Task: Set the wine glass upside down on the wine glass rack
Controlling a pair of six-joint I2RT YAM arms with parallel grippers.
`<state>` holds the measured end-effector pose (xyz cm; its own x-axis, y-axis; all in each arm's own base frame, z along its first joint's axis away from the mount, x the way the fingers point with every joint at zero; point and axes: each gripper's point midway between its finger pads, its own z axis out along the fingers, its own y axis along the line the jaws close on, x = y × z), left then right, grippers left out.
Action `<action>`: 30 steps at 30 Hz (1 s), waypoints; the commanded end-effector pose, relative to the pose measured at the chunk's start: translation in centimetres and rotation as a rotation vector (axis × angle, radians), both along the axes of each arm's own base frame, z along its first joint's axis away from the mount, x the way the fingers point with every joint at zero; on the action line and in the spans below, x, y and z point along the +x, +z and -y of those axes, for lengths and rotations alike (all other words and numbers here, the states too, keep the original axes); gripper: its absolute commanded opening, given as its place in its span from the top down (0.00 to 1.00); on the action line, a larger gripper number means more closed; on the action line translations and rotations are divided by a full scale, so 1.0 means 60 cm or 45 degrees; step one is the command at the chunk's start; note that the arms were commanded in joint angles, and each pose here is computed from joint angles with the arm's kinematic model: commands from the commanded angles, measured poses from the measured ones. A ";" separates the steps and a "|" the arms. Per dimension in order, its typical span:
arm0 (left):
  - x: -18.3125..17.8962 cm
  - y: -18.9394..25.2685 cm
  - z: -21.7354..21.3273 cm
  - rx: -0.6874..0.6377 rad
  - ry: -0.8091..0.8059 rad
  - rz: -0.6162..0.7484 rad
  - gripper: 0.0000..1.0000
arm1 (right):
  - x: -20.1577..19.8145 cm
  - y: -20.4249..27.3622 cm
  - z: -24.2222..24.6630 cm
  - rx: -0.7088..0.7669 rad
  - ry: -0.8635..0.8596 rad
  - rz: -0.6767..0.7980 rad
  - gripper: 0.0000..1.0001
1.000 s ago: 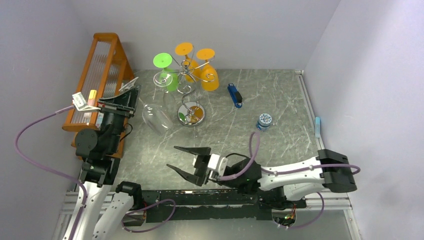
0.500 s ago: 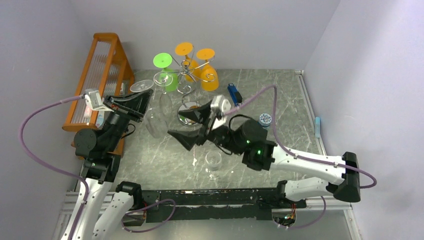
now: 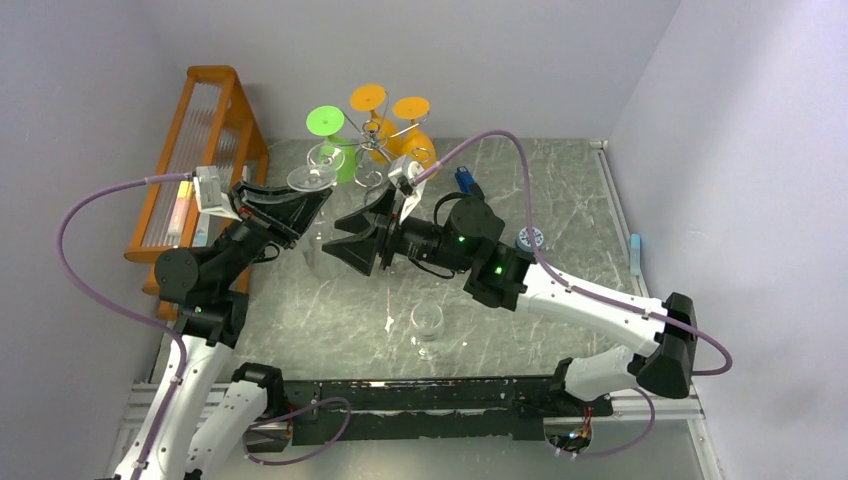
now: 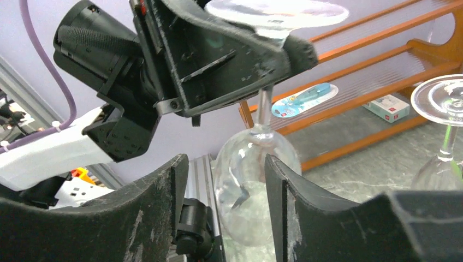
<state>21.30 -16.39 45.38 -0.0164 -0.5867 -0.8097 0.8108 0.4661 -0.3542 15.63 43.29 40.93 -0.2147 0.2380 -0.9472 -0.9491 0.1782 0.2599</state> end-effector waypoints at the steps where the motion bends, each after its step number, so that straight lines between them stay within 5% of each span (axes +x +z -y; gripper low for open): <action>1: -0.058 0.037 0.013 -0.004 -0.140 0.185 0.95 | 0.003 0.000 -0.004 0.038 0.047 -0.067 0.45; 7: -0.073 0.034 0.017 -0.001 -0.188 0.227 0.95 | 0.016 0.005 -0.012 0.070 0.055 -0.090 0.46; 21: -0.094 0.029 0.024 -0.019 -0.284 0.270 0.95 | 0.009 0.007 -0.034 0.105 0.142 -0.045 0.66; 30: -0.098 0.030 0.021 -0.032 -0.274 0.274 0.95 | 0.013 0.006 -0.039 0.142 0.139 -0.035 0.95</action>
